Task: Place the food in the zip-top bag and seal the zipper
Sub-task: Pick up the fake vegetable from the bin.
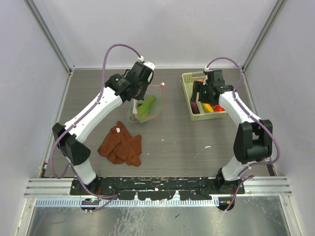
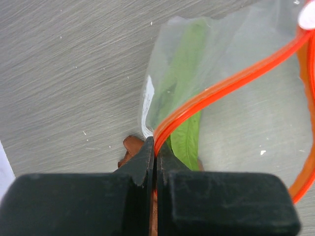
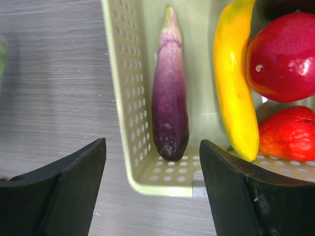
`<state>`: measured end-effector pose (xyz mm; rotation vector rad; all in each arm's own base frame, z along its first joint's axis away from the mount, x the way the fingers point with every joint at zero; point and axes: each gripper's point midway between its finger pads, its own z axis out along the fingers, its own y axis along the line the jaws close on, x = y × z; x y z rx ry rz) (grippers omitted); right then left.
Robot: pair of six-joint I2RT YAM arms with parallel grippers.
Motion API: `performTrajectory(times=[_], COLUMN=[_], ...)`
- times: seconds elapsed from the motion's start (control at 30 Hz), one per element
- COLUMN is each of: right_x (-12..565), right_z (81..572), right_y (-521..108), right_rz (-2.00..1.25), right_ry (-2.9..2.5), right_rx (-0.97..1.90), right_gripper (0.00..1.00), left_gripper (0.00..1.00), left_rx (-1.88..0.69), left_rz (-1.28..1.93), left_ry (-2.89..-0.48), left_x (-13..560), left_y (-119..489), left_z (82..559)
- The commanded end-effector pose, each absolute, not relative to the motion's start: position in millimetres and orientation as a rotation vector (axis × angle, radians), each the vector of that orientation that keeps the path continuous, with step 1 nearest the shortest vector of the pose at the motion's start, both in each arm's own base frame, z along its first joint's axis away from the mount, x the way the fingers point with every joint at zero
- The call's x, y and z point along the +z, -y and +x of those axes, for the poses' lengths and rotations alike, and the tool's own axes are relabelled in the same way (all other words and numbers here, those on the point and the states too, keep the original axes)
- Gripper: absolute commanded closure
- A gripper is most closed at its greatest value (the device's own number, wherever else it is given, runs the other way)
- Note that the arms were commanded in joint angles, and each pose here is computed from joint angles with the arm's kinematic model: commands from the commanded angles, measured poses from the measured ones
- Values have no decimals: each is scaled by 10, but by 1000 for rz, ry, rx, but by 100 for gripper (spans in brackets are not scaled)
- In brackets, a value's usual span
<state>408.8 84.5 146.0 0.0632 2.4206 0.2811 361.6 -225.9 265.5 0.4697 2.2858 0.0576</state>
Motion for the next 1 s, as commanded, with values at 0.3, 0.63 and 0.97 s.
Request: performTrajectory(times=[0.3, 0.63, 0.97], right_x=[727, 180, 481], right_z=[4462, 4241, 4282], right_y=[-769, -749, -820], right_rz=[47, 42, 63], right_ry=[-2510, -2645, -2594], right_rx=[157, 77, 138], right_gripper=[25, 35, 60], left_gripper=[100, 100, 100], left_rx=[69, 66, 222], left_rz=[505, 473, 317], left_ry=[-2285, -2287, -2232], left_x=[2572, 2628, 2941], left_y=[2284, 2266, 2004], left_z=[3671, 3665, 3768])
